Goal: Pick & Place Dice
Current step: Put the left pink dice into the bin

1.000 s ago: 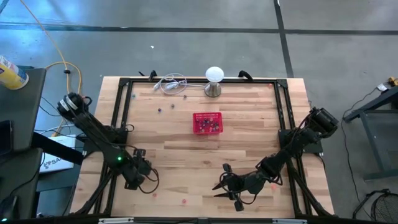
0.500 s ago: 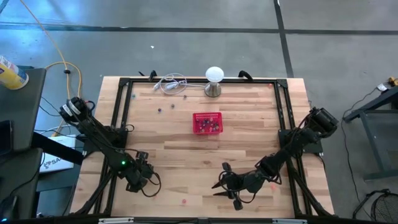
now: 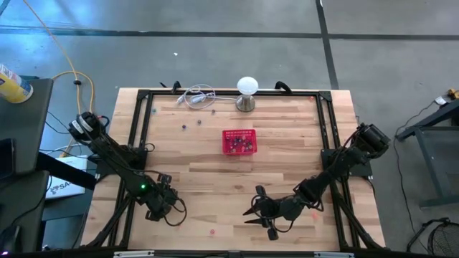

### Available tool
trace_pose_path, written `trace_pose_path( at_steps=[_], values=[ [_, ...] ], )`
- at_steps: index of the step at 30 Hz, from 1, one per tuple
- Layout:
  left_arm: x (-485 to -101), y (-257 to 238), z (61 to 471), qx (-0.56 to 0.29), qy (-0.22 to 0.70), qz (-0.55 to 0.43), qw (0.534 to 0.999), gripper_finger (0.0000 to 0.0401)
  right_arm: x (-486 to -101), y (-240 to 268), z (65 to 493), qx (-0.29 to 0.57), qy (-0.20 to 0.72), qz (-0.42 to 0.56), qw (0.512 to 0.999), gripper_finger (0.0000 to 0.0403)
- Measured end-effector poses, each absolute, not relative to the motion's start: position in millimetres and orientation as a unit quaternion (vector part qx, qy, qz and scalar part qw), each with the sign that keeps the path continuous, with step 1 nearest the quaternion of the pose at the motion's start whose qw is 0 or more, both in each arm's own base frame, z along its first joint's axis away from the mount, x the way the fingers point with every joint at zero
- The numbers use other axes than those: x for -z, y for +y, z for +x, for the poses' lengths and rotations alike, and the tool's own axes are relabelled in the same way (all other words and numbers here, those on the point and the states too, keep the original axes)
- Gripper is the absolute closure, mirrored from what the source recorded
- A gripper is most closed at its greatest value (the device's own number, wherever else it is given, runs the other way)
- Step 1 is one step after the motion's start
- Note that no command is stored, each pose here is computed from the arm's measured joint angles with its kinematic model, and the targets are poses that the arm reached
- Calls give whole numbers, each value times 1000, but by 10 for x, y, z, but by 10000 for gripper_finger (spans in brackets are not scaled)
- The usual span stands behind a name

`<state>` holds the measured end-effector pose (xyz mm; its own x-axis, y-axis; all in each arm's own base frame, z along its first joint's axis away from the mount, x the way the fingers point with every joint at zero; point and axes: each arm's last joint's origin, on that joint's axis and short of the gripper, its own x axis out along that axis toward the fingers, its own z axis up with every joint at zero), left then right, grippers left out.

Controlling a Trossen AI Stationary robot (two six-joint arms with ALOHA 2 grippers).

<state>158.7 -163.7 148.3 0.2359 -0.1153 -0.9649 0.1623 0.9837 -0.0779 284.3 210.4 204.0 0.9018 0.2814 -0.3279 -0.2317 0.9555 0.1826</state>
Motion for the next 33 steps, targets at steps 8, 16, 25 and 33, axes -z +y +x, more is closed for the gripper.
trace_pose_path(
  at_steps=[8,16,25,33],
  values=[
    [-1483,-1637,1590,79,612,6,787,285,-2040,2105,2843,-133,178,70,973,293],
    [-1485,-1644,1597,81,609,4,789,354,-2040,2105,2843,-132,178,70,973,293],
    [-1571,-1686,1781,97,548,-33,830,346,-2042,2106,2843,-132,179,82,972,293],
    [-1785,-1284,2342,74,387,42,918,345,-2073,2114,2852,-135,166,93,972,293]
  ],
)
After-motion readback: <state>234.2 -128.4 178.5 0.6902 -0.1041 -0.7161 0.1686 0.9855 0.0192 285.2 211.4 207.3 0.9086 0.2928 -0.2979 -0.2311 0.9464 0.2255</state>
